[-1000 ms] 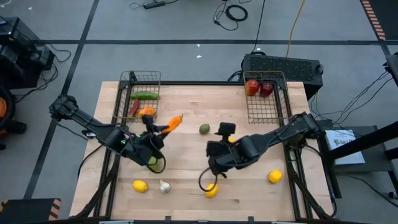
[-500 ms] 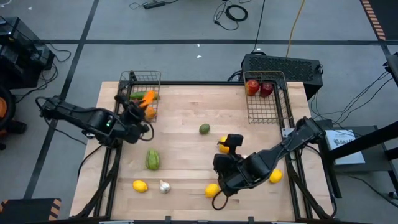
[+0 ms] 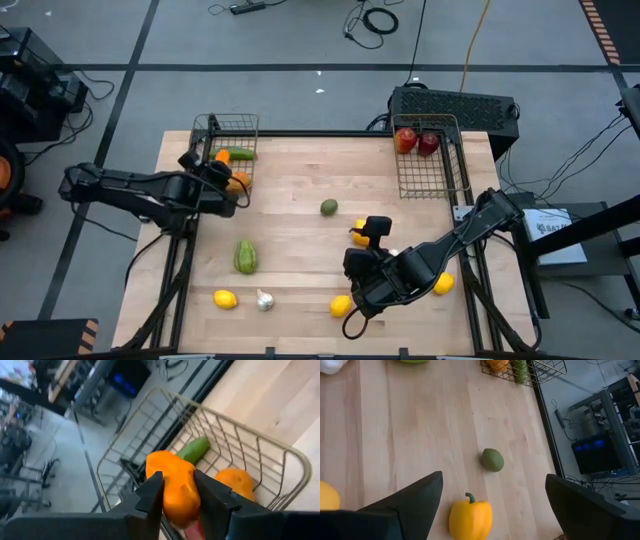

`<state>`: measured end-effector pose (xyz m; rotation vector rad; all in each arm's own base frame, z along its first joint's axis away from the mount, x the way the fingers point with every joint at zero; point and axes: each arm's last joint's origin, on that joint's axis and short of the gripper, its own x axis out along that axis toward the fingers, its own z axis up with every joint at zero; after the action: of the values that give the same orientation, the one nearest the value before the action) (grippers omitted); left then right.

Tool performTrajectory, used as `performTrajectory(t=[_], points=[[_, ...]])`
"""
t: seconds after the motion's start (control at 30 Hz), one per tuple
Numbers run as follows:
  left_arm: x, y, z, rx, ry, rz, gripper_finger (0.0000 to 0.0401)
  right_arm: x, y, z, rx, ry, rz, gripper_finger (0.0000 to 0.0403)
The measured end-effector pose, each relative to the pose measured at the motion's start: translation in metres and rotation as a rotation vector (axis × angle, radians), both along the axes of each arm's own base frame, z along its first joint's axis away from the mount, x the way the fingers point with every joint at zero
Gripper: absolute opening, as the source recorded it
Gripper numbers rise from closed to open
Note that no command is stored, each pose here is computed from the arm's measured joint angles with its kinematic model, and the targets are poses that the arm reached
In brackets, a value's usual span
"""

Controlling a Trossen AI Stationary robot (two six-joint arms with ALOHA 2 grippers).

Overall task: Sort produce into baskets
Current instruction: Put the orange chili pepper into the left wire basket, then put the green chayote into the left wire basket

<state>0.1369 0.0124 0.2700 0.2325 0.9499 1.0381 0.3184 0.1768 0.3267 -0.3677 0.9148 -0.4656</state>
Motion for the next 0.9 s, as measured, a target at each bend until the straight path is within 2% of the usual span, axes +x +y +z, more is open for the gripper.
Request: performTrajectory(t=[0.33, 0.5, 0.7, 0.9], points=[[0.003, 0.013, 0.0, -0.042, -0.012, 0.061, 0.0199, 0.001, 0.0, 0.0, 0.012, -0.008, -0.003, 0.0343], [0.004, 0.014, 0.005, -0.063, -0.033, 0.066, 0.0222, 0.001, 0.001, 0.0, 0.013, -0.011, -0.003, 0.0343], [0.013, 0.01, 0.028, -0.256, -0.177, 0.002, 0.0224, 0.001, 0.001, 0.0, 0.012, -0.01, -0.001, 0.0343], [0.026, -0.008, 0.032, -0.498, -0.284, -0.18, 0.0224, 0.001, 0.001, 0.0, 0.012, -0.008, -0.001, 0.0343]])
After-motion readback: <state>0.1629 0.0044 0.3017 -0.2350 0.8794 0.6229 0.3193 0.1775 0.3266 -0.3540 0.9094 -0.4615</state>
